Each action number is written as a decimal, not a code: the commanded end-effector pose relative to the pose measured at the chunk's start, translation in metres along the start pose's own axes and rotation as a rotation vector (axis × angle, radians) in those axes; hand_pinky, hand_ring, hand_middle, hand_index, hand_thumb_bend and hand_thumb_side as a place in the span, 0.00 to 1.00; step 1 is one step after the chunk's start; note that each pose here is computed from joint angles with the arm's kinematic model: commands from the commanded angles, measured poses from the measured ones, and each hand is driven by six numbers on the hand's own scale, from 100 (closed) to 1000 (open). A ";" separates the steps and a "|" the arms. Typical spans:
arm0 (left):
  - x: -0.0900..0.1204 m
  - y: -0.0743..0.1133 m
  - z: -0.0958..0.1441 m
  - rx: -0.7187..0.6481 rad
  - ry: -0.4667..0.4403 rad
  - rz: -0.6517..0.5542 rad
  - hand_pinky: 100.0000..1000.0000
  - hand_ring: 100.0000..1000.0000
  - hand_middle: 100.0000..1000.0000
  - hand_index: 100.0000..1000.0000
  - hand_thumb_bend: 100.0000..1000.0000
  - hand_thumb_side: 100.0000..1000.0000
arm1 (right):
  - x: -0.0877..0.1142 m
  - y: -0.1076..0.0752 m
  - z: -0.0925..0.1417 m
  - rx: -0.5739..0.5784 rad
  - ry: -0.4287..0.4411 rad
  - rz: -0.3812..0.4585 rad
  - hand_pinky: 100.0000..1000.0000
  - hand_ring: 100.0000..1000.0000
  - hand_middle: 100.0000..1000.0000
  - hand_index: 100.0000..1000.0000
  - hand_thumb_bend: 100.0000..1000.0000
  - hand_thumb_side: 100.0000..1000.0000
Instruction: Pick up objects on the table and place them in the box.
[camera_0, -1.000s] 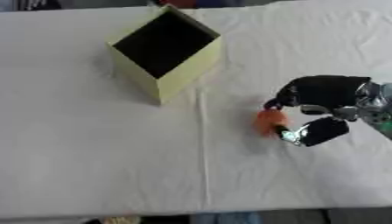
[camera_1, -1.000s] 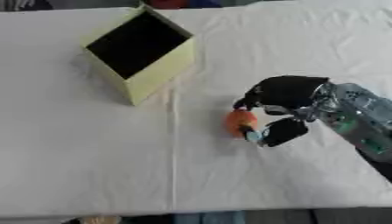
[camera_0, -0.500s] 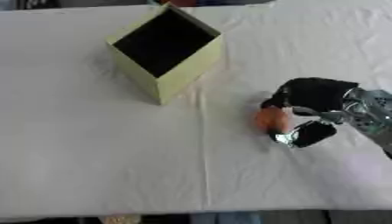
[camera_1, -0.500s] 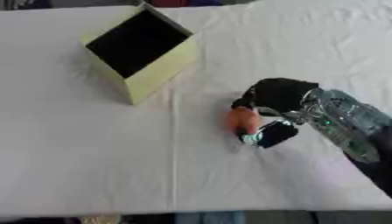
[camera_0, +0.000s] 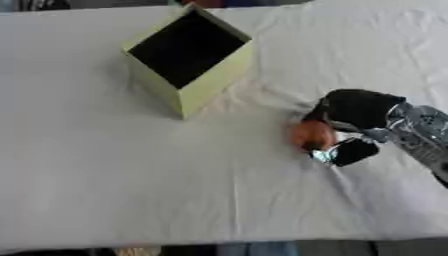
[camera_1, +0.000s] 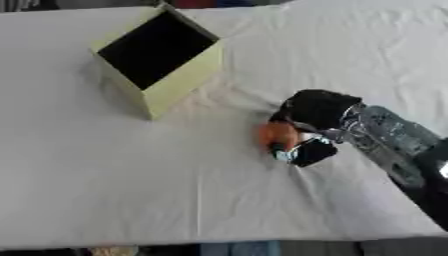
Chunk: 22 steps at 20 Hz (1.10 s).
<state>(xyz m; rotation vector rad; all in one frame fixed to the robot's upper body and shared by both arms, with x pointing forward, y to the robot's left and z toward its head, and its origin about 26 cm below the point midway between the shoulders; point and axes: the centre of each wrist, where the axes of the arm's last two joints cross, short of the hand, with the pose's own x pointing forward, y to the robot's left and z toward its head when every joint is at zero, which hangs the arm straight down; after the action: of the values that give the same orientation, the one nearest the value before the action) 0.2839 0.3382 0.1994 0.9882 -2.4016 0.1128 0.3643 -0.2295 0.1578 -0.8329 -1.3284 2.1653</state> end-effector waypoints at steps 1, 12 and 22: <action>0.005 0.003 -0.005 -0.002 -0.027 0.003 0.66 0.56 0.59 0.70 0.02 0.81 | -0.008 -0.001 0.009 -0.024 0.026 -0.039 0.80 0.66 0.40 0.68 0.00 0.71; 0.006 0.003 -0.005 -0.011 -0.027 0.001 0.66 0.56 0.59 0.69 0.01 0.81 | -0.005 -0.035 0.014 -0.165 0.010 -0.166 0.78 0.60 0.37 0.65 0.00 0.49; 0.006 0.002 -0.006 -0.017 -0.029 0.001 0.66 0.56 0.59 0.69 0.01 0.81 | 0.014 -0.127 0.013 -0.330 -0.045 -0.088 0.78 0.58 0.37 0.65 0.00 0.09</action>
<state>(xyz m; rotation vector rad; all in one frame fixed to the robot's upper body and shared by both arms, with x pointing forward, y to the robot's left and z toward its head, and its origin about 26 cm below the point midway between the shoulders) 0.2839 0.3381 0.1993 0.9827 -2.3956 0.0988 0.3593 -0.1774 0.2581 -0.8161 -1.6960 1.9447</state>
